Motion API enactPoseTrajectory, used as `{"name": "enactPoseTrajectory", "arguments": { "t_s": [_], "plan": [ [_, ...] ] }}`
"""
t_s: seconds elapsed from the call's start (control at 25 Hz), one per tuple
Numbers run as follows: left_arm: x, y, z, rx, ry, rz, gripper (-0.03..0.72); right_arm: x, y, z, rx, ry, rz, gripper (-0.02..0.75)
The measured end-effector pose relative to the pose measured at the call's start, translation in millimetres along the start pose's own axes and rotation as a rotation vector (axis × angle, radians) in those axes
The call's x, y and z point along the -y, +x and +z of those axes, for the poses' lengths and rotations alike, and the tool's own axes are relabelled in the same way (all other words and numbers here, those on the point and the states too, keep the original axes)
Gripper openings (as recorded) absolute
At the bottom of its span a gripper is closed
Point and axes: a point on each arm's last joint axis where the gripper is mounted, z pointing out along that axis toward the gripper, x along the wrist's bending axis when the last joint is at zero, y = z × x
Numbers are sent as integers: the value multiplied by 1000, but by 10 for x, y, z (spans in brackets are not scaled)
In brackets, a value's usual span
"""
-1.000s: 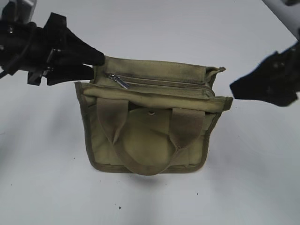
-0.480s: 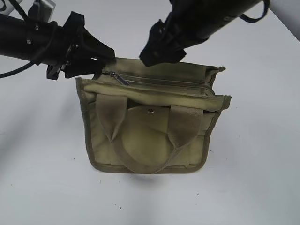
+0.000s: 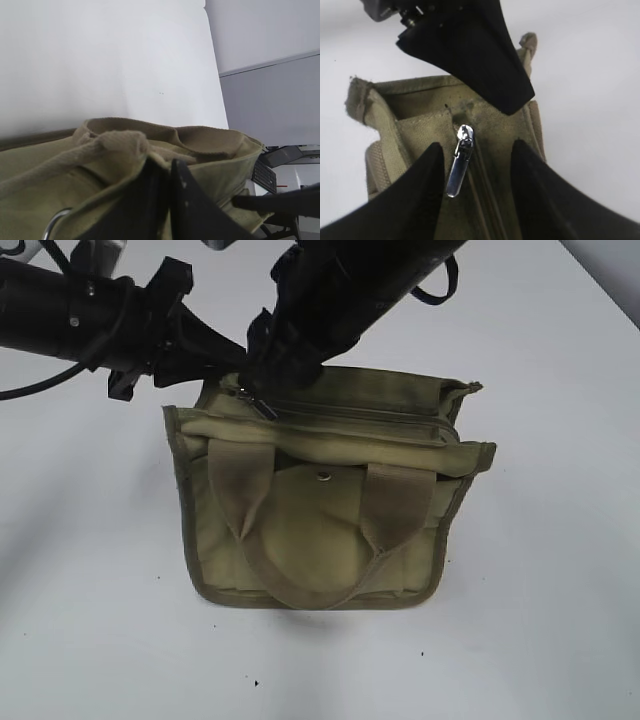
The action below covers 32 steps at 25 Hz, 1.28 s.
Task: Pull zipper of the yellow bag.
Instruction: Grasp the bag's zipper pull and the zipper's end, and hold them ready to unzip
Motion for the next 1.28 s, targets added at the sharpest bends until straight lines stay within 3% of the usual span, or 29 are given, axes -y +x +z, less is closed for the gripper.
{"name": "enactPoseTrajectory", "arguments": {
  "t_s": [0.48,0.56,0.88,1.08,1.28],
  "plan": [
    [0,6,5,-1,1,2,23,139,46,316,-51,102,-27,325],
    [4,13,14,-1,5,0,23,165,35,354,-48,124,-42,287],
    [9,12,23,9,12,-7,22,215,55,369,-70,177,-56,4],
    [21,1,25,18,23,-6,22,264,45,343,-71,239,-25,2],
    [26,-9,29,30,27,-13,22,416,-90,109,-71,350,126,2]
  ]
}}
